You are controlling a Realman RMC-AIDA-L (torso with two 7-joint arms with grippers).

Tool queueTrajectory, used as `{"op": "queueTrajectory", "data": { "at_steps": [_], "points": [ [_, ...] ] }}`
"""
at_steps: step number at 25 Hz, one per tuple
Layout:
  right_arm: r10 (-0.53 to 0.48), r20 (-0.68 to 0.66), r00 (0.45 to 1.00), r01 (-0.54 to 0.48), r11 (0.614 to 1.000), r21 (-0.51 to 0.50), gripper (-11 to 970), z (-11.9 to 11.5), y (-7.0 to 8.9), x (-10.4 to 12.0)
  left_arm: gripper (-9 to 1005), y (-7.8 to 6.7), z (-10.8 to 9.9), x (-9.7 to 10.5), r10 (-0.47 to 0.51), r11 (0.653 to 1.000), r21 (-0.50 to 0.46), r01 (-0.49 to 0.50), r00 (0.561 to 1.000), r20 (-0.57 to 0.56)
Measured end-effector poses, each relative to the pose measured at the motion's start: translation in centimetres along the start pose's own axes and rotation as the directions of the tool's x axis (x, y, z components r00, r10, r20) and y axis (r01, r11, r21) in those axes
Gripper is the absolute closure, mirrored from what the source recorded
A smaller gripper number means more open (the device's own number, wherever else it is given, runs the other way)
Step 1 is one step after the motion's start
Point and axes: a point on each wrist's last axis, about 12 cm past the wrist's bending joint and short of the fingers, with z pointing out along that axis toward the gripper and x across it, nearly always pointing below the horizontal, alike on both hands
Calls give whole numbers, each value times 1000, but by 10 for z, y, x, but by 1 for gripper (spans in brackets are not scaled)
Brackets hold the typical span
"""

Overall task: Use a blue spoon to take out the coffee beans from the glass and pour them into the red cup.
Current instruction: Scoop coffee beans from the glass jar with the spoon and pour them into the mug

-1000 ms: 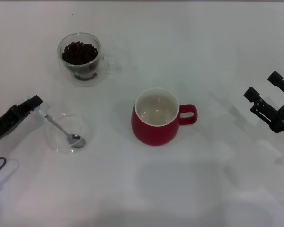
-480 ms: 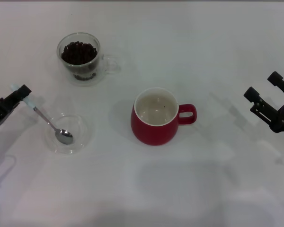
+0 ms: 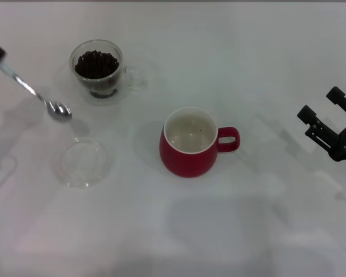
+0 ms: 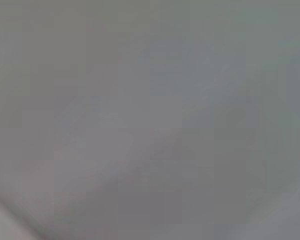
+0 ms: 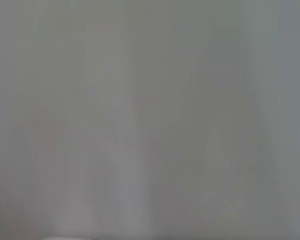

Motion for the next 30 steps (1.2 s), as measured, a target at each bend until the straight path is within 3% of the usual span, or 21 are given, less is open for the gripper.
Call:
{"op": "queueTrajectory", "data": {
  "at_steps": [8, 12, 17, 22, 30],
  "points": [
    [-13, 38, 999, 12, 1000, 23, 113, 4, -3, -4, 864, -6, 36, -45, 110, 993, 26, -114, 988, 107],
    [-14, 76, 997, 11, 999, 39, 113, 7, -4, -8, 865, -9, 66, -56, 205, 978, 1, -207, 972, 111],
    [-21, 105, 994, 14, 997, 73, 113, 11, -9, -12, 865, -15, 107, -54, 317, 948, -26, -316, 948, 21],
    [-28, 123, 992, 14, 993, 114, 113, 11, -15, -15, 865, -20, 140, -35, 403, 912, -59, -405, 914, -48],
    [-34, 135, 990, 14, 990, 143, 112, 12, -19, -17, 864, -25, 166, -18, 470, 874, -55, -483, 868, -158]
  ]
}}
